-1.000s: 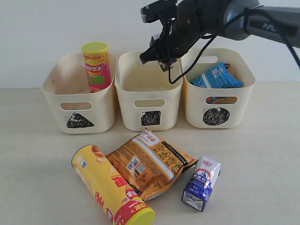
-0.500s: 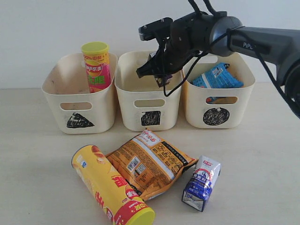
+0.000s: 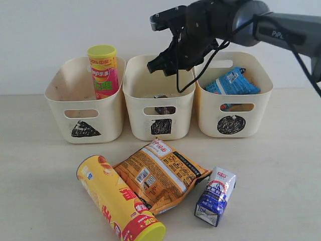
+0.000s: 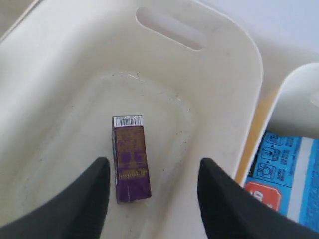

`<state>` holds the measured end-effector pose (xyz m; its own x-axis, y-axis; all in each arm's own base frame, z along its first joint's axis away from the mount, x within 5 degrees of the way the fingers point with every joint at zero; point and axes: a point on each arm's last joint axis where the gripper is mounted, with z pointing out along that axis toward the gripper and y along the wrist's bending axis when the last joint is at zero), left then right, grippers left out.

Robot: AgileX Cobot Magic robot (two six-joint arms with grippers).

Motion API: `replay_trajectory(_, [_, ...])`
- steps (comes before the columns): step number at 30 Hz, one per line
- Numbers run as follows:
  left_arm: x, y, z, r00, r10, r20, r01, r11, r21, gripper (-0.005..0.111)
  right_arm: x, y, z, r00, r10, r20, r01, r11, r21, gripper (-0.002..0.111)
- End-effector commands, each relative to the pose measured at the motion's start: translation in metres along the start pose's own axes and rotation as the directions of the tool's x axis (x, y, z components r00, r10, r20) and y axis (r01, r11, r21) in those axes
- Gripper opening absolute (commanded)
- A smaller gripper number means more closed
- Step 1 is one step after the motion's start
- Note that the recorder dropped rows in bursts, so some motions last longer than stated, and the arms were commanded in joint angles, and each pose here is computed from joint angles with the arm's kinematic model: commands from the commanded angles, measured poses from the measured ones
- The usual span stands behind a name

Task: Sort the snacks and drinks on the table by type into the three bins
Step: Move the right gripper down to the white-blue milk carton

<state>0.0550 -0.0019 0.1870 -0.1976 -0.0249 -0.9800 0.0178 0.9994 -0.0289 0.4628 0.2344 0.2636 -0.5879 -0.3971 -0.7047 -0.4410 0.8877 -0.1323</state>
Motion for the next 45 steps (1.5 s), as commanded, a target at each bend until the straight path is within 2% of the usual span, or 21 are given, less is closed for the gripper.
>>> replay_trajectory(1, [-0.002, 0.000, 0.000, 1.000, -0.001, 0.015, 0.001, 1.000, 0.003, 0.004, -0.003, -0.008, -0.038, 0.991, -0.070, -0.114, 0.072, 0.997, 0.018, 0.024])
replay_trajectory(2, [-0.002, 0.000, 0.000, 1.000, -0.001, 0.015, 0.001, 1.000, 0.003, 0.004, -0.002, -0.009, -0.044, 0.986, -0.073, -0.150, 0.077, 0.997, 0.020, 0.015])
replay_trajectory(3, [-0.002, 0.000, 0.000, 1.000, -0.001, 0.015, 0.001, 1.000, 0.003, 0.004, 0.002, -0.011, -0.055, 0.973, -0.081, -0.217, 0.087, 0.996, 0.018, -0.001])
replay_trajectory(5, [-0.002, 0.000, 0.000, 1.000, -0.001, 0.015, 0.001, 1.000, 0.003, 0.004, 0.005, -0.013, -0.072, 0.958, -0.074, -0.277, 0.082, 0.997, 0.015, 0.000])
replay_trajectory(8, [-0.002, 0.000, 0.000, 1.000, -0.001, 0.015, 0.001, 1.000, 0.003, 0.004, 0.015, -0.014, -0.099, 0.958, -0.072, -0.278, 0.077, 0.997, 0.006, 0.000])
replay_trajectory(13, [-0.002, 0.000, 0.000, 1.000, -0.001, 0.015, 0.001, 1.000, 0.003, 0.004, 0.053, -0.013, -0.143, 0.965, -0.035, -0.259, 0.032, 0.999, -0.016, 0.000])
replay_trajectory(16, [-0.002, 0.000, 0.000, 1.000, -0.001, 0.015, 0.001, 1.000, 0.003, 0.004, 0.082, -0.013, -0.167, 0.958, -0.017, -0.287, 0.012, 1.000, -0.018, 0.000])
replay_trajectory(19, [-0.002, 0.000, 0.000, 1.000, -0.001, 0.015, 0.001, 1.000, 0.003, 0.004, 0.098, -0.010, -0.181, 0.948, 0.005, -0.319, -0.021, 0.999, -0.044, 0.000])
replay_trajectory(26, [-0.002, 0.000, 0.000, 1.000, -0.001, 0.015, 0.001, 1.000, 0.003, 0.004, 0.136, 0.005, -0.183, 0.857, -0.127, -0.499, 0.009, 0.973, -0.232, 0.000])
replay_trajectory(33, [-0.002, 0.000, 0.000, 1.000, -0.001, 0.015, 0.001, 1.000, 0.003, 0.004, 0.157, 0.016, -0.170, 0.850, -0.091, -0.518, -0.072, 0.955, -0.286, 0.002])
replay_trajectory(35, [-0.002, 0.000, 0.000, 1.000, -0.001, 0.015, 0.001, 1.000, 0.003, 0.004, 0.164, 0.019, -0.166, 0.851, -0.072, -0.520, -0.095, 0.953, -0.287, 0.012])
replay_trajectory(37, [-0.002, 0.000, 0.000, 1.000, -0.001, 0.015, 0.001, 1.000, 0.003, 0.004, 0.170, 0.020, -0.164, 0.846, -0.063, -0.530, -0.109, 0.952, -0.287, 0.028])
replay_trajectory(41, [-0.002, 0.000, 0.000, 1.000, -0.001, 0.015, 0.001, 1.000, 0.003, 0.004, 0.174, 0.021, -0.158, 0.855, -0.021, -0.518, -0.137, 0.954, -0.266, 0.077])
replay_trajectory(42, [-0.002, 0.000, 0.000, 1.000, -0.001, 0.015, 0.001, 1.000, 0.003, 0.004, 0.174, 0.021, -0.157, 0.863, 0.011, -0.505, -0.158, 0.956, -0.249, 0.084])
replay_trajectory(44, [-0.002, 0.000, 0.000, 1.000, -0.001, 0.015, 0.001, 1.000, 0.003, 0.004, 0.172, 0.020, -0.153, 0.873, 0.088, -0.479, -0.212, 0.954, -0.212, 0.085])
replay_trajectory(45, [-0.002, 0.000, 0.000, 1.000, -0.001, 0.015, 0.001, 1.000, 0.003, 0.004, 0.172, 0.020, -0.150, 0.873, 0.134, -0.469, -0.248, 0.950, -0.190, 0.082])
